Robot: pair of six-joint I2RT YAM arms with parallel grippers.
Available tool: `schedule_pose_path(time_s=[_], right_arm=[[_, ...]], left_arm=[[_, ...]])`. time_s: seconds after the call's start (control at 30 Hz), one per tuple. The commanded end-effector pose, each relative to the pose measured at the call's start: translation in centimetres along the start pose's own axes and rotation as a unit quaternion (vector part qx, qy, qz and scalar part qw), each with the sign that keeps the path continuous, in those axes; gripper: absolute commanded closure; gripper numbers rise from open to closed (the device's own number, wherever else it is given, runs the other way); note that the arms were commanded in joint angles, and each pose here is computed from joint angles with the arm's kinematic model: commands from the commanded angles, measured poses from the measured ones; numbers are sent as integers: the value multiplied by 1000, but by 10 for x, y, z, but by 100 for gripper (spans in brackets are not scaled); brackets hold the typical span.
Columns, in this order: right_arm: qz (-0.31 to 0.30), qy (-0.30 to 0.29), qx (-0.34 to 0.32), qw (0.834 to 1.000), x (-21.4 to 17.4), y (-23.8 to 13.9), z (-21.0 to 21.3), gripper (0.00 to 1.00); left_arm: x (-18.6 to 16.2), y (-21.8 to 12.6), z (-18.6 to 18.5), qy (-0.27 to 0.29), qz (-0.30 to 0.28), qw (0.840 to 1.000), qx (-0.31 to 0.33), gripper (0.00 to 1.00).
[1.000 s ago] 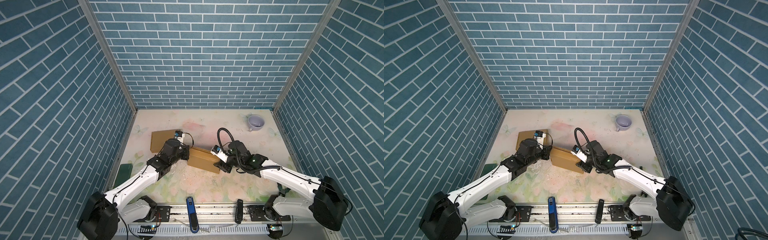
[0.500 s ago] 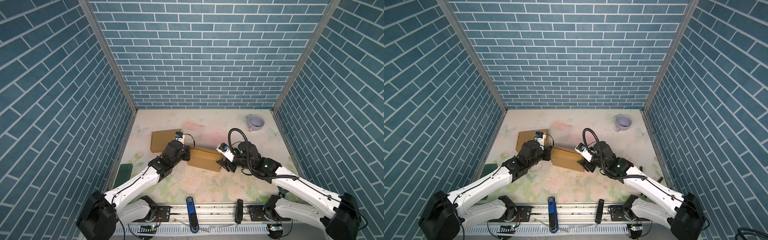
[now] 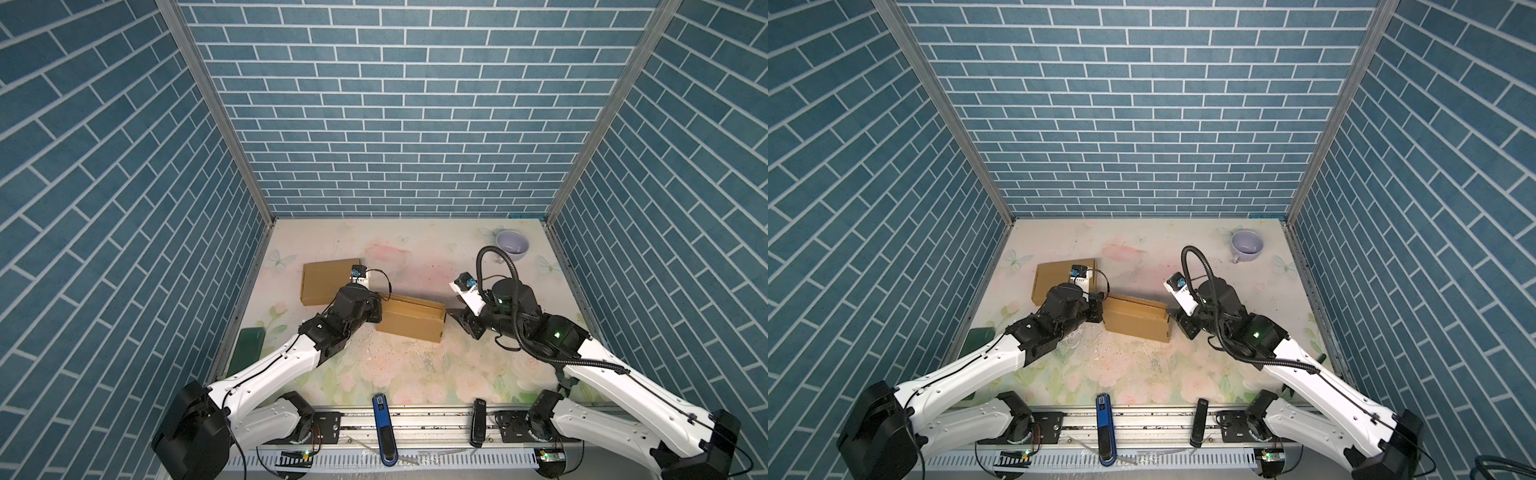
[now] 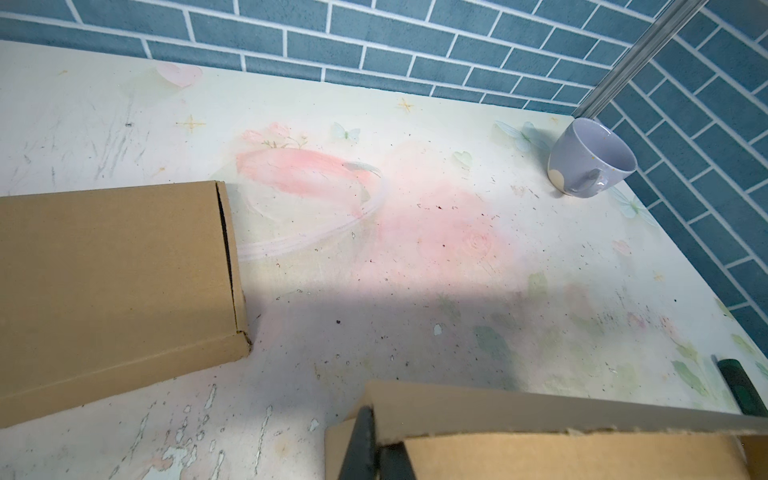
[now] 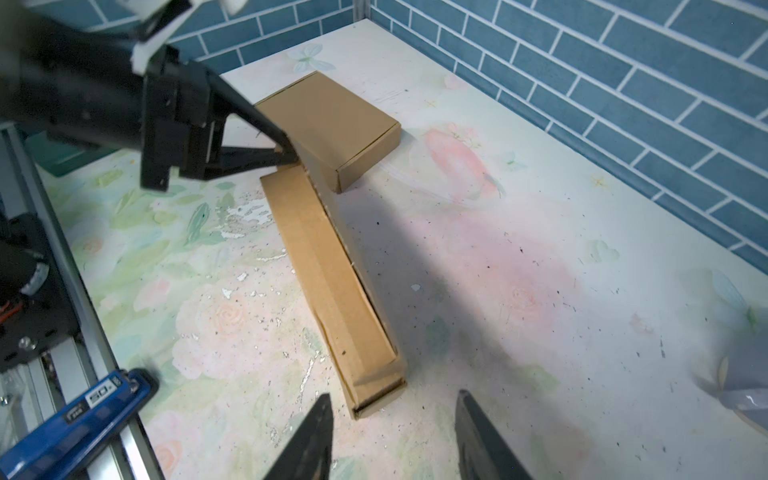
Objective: Fold the paper box
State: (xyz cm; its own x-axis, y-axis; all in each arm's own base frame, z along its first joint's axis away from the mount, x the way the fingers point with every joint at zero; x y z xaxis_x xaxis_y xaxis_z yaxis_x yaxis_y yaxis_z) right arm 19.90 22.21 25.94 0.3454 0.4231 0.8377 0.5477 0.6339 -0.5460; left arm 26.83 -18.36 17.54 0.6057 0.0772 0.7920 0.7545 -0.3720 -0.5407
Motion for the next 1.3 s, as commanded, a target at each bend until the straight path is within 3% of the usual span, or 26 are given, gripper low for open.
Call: schedule_pose_path(time_s=[0.0, 0.3, 0.5, 0.97, 1.27], right_arm=[[7, 94, -43, 995, 21, -9, -12, 55], [99, 239, -84, 962, 42, -8, -12, 59], [142, 284, -82, 945, 34, -3, -2, 67], [218, 307, -54, 925, 6, 30, 15, 68], [250, 299, -79, 917, -11, 47, 12, 70]], left_arm=[[-64, -3, 29, 18, 124, 990, 66, 100], [-65, -1, 30, 4, 124, 989, 76, 100], [-65, 4, 26, 5, 131, 989, 74, 100], [-64, 6, 23, 6, 134, 988, 72, 100], [-63, 6, 22, 8, 133, 989, 69, 100]])
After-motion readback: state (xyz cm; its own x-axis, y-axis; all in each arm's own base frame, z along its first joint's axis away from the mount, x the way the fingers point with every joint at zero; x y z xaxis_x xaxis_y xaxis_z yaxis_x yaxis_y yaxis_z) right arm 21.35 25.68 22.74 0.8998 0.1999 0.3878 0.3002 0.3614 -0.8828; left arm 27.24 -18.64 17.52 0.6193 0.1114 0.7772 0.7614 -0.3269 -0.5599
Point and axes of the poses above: each gripper's point midway between its finger pads, its own y axis out along the fingers, its own z axis along the line the jaws close on, x = y × z, the point moved 3 cm from there along -y, back along the fingers, and after that the axes turned 1 degree about y, right-handed, at the moved point
